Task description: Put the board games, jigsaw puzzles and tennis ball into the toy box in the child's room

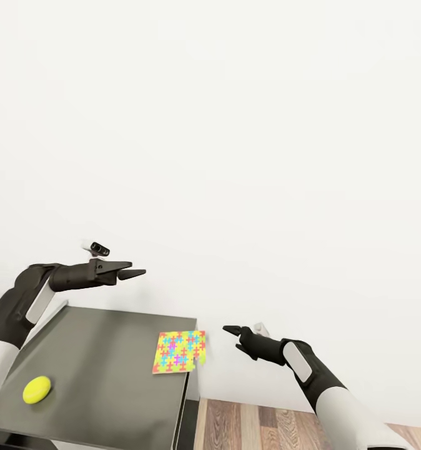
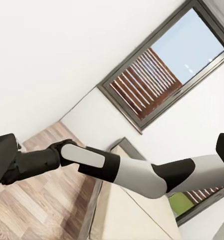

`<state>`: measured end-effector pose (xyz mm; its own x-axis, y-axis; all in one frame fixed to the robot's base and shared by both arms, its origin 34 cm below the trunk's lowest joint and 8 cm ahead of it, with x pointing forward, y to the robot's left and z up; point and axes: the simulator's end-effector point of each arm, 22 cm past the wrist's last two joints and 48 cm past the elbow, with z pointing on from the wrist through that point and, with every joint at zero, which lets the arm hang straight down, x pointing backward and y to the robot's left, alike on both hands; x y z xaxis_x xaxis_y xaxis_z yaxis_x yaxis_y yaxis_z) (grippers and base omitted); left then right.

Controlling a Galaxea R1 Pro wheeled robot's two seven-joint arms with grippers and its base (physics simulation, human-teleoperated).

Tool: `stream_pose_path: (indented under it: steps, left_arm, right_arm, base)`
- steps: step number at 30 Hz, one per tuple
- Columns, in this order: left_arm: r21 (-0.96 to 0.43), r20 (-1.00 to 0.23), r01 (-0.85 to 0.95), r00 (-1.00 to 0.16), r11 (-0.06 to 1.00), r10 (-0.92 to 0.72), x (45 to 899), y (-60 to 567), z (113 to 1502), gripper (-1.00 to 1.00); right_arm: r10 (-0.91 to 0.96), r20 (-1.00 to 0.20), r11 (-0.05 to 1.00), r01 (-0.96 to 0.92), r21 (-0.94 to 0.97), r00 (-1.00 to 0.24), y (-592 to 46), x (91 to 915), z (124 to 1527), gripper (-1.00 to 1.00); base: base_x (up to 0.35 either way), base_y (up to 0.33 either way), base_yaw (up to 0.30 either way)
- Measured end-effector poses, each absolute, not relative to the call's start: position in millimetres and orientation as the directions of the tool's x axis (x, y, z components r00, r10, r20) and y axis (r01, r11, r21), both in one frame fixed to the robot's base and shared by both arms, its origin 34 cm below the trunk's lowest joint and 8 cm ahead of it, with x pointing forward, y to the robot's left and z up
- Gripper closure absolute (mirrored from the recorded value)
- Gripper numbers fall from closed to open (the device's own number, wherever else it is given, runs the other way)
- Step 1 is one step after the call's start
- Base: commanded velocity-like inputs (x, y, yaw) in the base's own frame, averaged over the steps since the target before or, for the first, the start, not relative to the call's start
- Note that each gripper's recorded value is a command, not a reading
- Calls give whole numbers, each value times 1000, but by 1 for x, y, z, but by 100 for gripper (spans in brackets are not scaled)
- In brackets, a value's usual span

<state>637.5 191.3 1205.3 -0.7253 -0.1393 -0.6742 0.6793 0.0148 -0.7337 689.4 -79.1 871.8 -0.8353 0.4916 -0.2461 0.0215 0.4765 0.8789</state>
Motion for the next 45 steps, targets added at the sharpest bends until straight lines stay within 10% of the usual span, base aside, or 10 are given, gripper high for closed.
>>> stream_pose_path:
  steps: [45]
  left_arm:
    - [-603,-793,785,-609,141,-2,641,97,1143,-100]
  right_arm:
    - [489,-255,485,17,875,-834,-79,696,812,-100]
  base:
    - [0,0,0]
